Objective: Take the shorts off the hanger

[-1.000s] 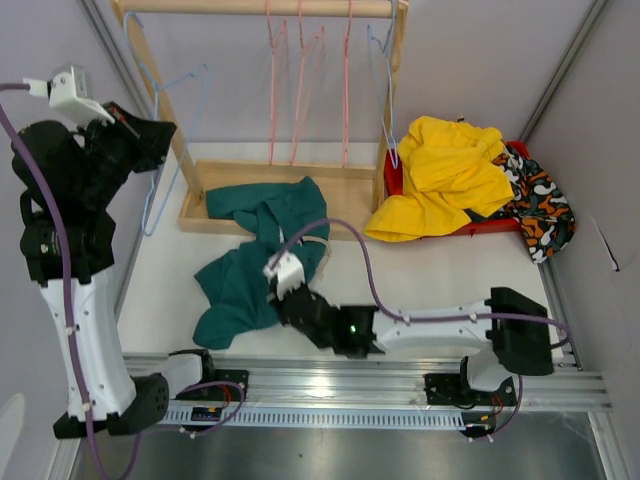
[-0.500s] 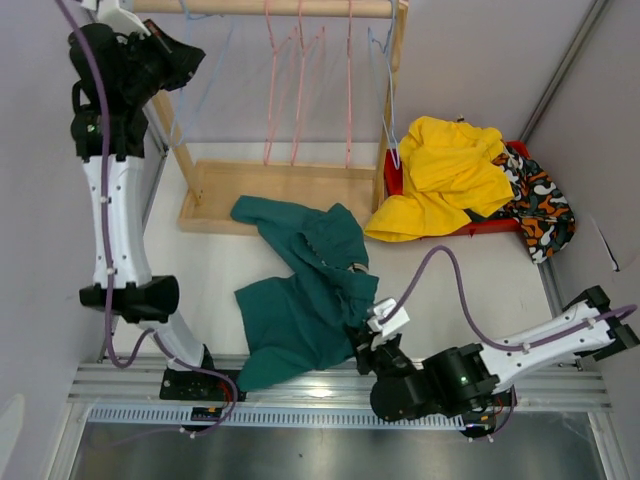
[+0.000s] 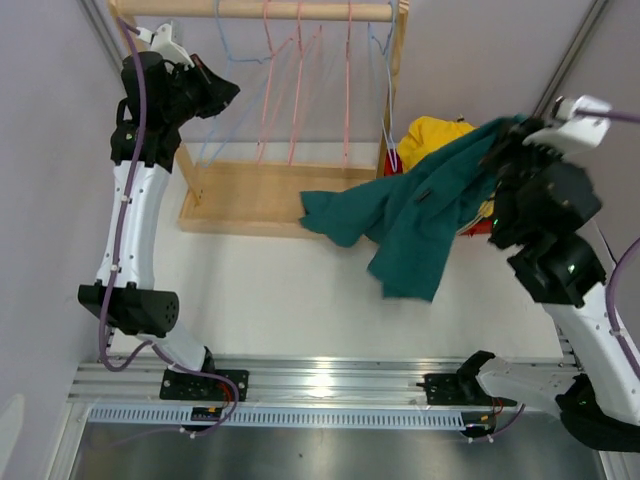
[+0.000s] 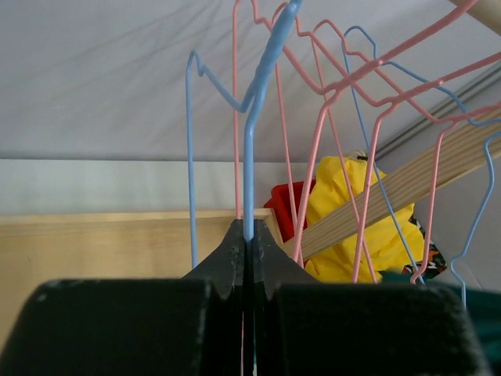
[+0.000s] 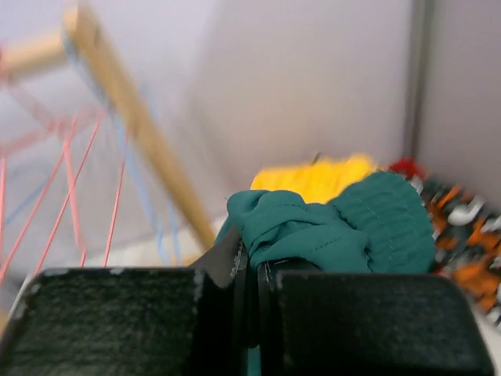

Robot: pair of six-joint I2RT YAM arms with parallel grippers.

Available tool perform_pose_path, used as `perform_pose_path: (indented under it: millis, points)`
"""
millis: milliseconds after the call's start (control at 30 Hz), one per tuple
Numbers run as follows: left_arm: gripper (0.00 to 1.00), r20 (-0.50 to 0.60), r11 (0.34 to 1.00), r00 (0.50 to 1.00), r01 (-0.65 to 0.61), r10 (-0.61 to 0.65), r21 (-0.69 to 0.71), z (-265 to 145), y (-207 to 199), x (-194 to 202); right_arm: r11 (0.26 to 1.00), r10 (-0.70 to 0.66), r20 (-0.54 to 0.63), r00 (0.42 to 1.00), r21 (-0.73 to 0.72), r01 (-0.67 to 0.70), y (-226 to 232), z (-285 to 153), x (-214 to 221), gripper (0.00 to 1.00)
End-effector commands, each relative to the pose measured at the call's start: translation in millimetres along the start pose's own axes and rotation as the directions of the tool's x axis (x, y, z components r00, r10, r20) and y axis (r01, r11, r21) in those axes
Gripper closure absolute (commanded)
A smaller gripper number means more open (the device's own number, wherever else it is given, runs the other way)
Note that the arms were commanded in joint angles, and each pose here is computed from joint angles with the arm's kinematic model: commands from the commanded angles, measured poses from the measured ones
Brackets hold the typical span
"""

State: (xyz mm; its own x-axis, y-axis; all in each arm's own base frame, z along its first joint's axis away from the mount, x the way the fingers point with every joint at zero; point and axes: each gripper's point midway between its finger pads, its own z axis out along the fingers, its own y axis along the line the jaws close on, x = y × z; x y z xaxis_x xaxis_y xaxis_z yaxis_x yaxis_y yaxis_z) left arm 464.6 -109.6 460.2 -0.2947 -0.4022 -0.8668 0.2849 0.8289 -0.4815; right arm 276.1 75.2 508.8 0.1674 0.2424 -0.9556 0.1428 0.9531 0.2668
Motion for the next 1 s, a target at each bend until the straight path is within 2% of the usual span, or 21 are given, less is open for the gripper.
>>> perform_pose_path:
  millis: [0,67,100,133,167,200,233,300,333,400,500,533,567,633,667,767,800,933,967]
  points:
    - [1.0,0.128,0.995,0.988,-0.096,0.09,0.042,-41,-28,-34,0.99,-0.108,0.258,0.96,-0.064,0.129,13,47,-89,1.0]
    - [1.0,0.121,0.993,0.987,-0.111,0.105,0.043,-47,-28,-28,0.986,-0.14,0.277,0.951,-0.051,0.16,10,71,-103,1.0]
    - [1.0,0.124,0.992,0.986,-0.114,0.108,0.046,-50,-29,-28,0.991,-0.106,0.292,0.95,-0.051,0.126,14,93,-111,1.0]
    - [1.0,0.111,0.993,0.988,-0.111,0.106,0.045,-49,-26,-22,0.992,-0.122,0.304,0.945,0.003,0.127,-10,113,-119,1.0]
    - [1.0,0.118,0.992,0.987,-0.118,0.111,0.049,-54,-29,-23,0.992,-0.109,0.315,0.943,-0.032,0.125,-9,127,-123,1.0]
    - [1.0,0.117,0.992,0.987,-0.114,0.108,0.049,-54,-28,-21,0.995,-0.07,0.372,0.925,-0.04,0.092,-12,129,-152,1.0]
    - [1.0,0.113,0.992,0.988,-0.115,0.108,0.058,-55,-29,-19,0.997,-0.075,0.336,0.939,-0.005,0.081,-27,171,-132,1.0]
    - [1.0,0.12,0.992,0.987,-0.112,0.104,0.061,-57,-31,-20,0.997,-0.055,0.347,0.936,-0.027,0.068,-31,200,-130,1.0]
    - [1.0,0.118,0.992,0.988,-0.111,0.103,0.064,-58,-31,-19,0.998,-0.051,0.347,0.936,-0.021,0.062,-36,228,-119,1.0]
    - [1.0,0.124,0.991,0.986,-0.116,0.107,0.065,-61,-33,-21,0.997,-0.046,0.319,0.947,-0.05,0.066,-36,254,-97,1.0]
    - [1.0,0.128,0.99,0.985,-0.125,0.117,0.059,-65,-33,-22,0.995,-0.023,0.239,0.971,-0.09,0.046,-49,299,-39,1.0]
    - [1.0,0.127,0.99,0.985,-0.126,0.118,0.058,-65,-33,-22,0.994,-0.003,0.252,0.968,-0.105,0.03,-49,306,-32,1.0]
    - [1.0,0.126,0.99,0.985,-0.127,0.12,0.053,-65,-32,-21,0.992,0.011,0.167,0.986,-0.127,0.01,-54,320,13,1.0]
    - [1.0,0.128,0.991,0.984,-0.129,0.122,0.045,-66,-31,-21,0.99,0.024,0.113,0.993,-0.14,-0.008,-57,328,51,1.0]
    - [1.0,0.13,0.991,0.984,-0.13,0.124,0.041,-68,-31,-22,0.991,0.03,0.021,0.999,-0.132,-0.027,-63,327,99,1.0]
    - [1.0,0.135,0.99,0.982,-0.136,0.13,0.034,-70,-32,-25,0.993,0.062,0.002,0.998,-0.101,-0.061,-72,314,141,1.0]
    - [1.0,0.136,0.99,0.982,-0.138,0.133,0.029,-71,-32,-26,0.994,0.082,-0.056,0.995,-0.07,-0.086,-79,298,174,1.0]
    - [1.0,0.137,0.99,0.981,-0.14,0.135,0.029,-71,-34,-32,0.988,0.154,-0.064,0.986,0.02,-0.153,-98,254,205,1.0]
    - [1.0,0.141,0.99,0.981,-0.14,0.134,0.034,-69,-36,-35,0.987,0.163,-0.086,0.983,0.007,-0.162,-87,243,214,0.79]
